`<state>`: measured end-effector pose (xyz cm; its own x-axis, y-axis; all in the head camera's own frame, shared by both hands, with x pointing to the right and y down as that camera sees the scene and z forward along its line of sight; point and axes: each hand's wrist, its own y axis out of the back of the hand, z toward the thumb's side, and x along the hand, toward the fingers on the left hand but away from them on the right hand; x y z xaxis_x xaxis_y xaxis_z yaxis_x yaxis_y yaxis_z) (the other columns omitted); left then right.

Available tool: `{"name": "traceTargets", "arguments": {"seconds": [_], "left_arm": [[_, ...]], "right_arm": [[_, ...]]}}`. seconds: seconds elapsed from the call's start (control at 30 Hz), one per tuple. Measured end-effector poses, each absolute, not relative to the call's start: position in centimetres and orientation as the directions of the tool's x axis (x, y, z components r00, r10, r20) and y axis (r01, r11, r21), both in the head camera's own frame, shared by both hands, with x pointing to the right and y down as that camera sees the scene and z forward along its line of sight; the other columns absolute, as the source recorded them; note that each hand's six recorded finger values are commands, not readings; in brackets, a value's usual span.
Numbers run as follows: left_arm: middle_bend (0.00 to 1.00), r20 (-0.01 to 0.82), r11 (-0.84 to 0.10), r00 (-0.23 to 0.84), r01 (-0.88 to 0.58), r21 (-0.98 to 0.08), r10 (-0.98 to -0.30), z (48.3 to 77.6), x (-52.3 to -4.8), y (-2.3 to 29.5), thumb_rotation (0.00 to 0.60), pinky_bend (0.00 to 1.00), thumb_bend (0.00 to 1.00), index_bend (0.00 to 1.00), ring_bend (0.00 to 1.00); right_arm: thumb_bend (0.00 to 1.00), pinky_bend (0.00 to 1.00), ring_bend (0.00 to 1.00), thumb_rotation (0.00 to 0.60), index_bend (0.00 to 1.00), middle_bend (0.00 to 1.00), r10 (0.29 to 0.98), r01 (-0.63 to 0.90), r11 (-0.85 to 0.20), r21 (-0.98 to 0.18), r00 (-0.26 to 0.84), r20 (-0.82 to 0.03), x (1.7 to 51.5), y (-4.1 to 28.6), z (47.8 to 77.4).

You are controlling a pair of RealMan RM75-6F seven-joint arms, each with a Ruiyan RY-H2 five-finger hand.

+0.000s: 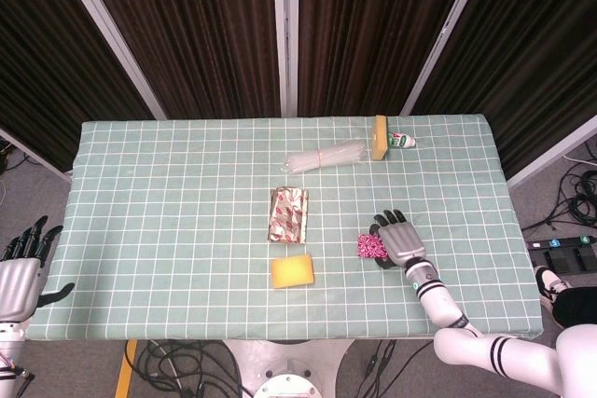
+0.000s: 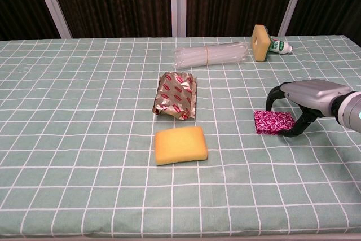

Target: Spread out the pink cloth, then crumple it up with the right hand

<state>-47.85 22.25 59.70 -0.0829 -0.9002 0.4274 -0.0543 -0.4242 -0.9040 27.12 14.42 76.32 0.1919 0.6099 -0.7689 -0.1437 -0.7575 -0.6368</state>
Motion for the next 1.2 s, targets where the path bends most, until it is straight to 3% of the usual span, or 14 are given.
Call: {"name": "traceTargets", "arguments": {"seconds": [0.4, 0.97, 1.2], "left_arm": [[0.1, 0.43, -0.426, -0.084, -0.057, -0.903, -0.899, 59.8, -47.9, 22.2, 0.6, 0.17, 0.06, 0.17, 0.1], [0.1, 0.427, -0.423, -0.079, -0.056, -0.904, -0.901, 59.8, -47.8, 22.1, 0.6, 0.17, 0.06, 0.17, 0.1], [0.1, 0.417, -0.414, -0.081, -0.055, -0.909, -0.905, 59.6, -48.0, 21.9, 0.6, 0.17, 0.06, 0.17, 0.1]], "right_arm": [[0.22, 0.0, 0.0, 0.508, 0.33, 0.11, 0.603, -0.153, -0.763, -0.629, 0.183, -0.776, 27.4, 15.0, 76.8], [0.21, 0.0, 0.0, 0.506, 0.23, 0.11, 0.615, -0.154, -0.753, -0.64, 0.178, -0.768, 27.9, 14.9, 76.2], [0.22, 0.0, 0.0, 0.505, 0.22, 0.11, 0.674, -0.129, -0.711, -0.692, 0.154, -0.722, 29.3, 13.6, 74.5]]}}
